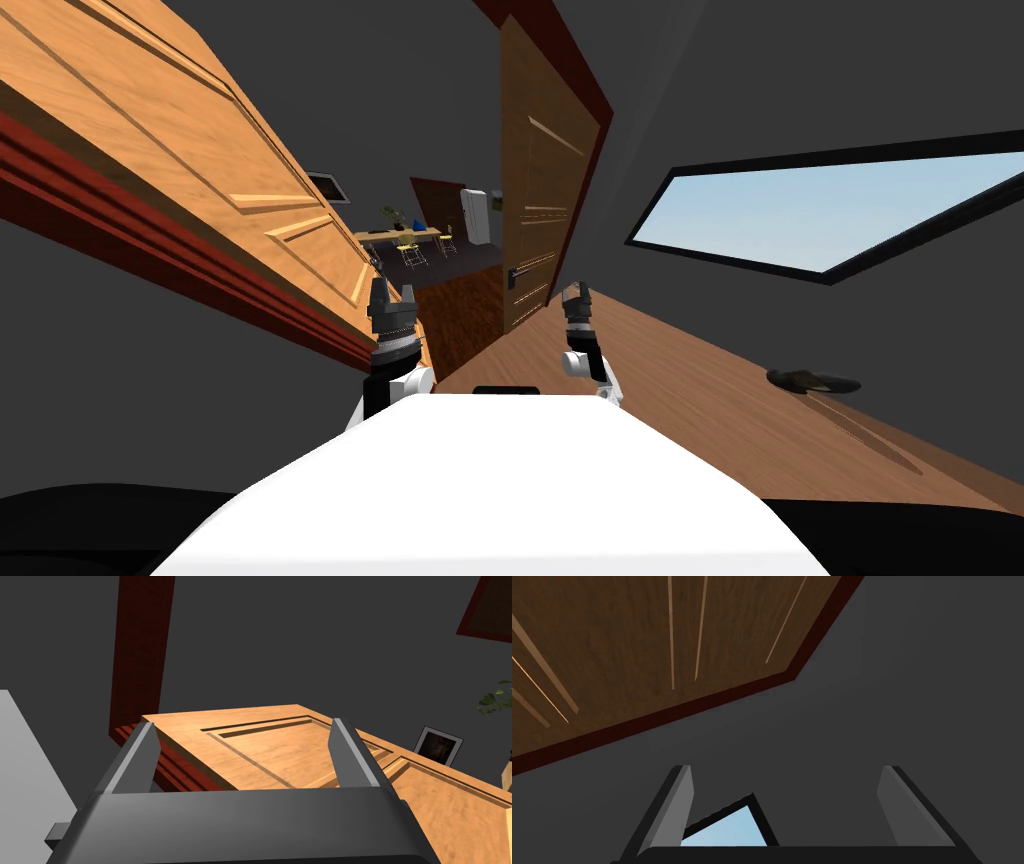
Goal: Push the door open
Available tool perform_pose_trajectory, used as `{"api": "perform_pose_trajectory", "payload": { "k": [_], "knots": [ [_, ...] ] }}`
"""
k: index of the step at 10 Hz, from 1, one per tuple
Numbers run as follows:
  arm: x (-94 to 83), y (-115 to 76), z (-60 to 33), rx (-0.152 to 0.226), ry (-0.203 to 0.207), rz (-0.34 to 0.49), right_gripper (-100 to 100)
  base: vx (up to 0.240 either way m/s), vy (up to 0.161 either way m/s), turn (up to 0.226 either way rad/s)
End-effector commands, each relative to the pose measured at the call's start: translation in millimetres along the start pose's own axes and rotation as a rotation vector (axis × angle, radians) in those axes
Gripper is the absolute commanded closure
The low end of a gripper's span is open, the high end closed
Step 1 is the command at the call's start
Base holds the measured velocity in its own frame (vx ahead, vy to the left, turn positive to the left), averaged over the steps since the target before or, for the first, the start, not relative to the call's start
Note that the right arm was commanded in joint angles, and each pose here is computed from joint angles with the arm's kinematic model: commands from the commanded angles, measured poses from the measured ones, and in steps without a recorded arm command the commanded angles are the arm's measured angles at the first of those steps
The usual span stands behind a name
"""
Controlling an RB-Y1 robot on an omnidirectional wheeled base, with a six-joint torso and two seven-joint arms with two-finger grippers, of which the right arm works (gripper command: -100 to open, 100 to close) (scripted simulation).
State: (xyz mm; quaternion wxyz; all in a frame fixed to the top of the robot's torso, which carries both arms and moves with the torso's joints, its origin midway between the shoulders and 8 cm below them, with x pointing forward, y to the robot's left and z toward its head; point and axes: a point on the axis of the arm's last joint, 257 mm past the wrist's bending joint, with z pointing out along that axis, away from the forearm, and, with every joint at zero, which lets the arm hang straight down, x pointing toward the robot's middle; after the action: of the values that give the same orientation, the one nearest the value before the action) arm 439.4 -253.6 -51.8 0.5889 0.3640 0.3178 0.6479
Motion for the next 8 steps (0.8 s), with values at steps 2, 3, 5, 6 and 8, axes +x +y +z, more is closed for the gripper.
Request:
{"api": "perform_pose_trajectory", "payload": {
  "k": [2,3,5,6,8],
  "knots": [
    [13.3,-29.3,1.9,0.05,0.023,0.012,-100,0.075,-0.102,0.097],
    [18.2,-38.3,3.8,0.064,0.033,0.016,-100,0.079,-0.106,0.115],
    [27.6,-60.6,5.6,0.102,0.052,0.022,-100,0.078,-0.106,0.103],
    [32.8,-70.6,6.8,0.119,0.062,0.026,-100,0.09,-0.104,0.099],
    [37.5,-84.7,6.1,0.145,0.071,0.028,-100,0.045,-0.066,0.061]
  ]
}}
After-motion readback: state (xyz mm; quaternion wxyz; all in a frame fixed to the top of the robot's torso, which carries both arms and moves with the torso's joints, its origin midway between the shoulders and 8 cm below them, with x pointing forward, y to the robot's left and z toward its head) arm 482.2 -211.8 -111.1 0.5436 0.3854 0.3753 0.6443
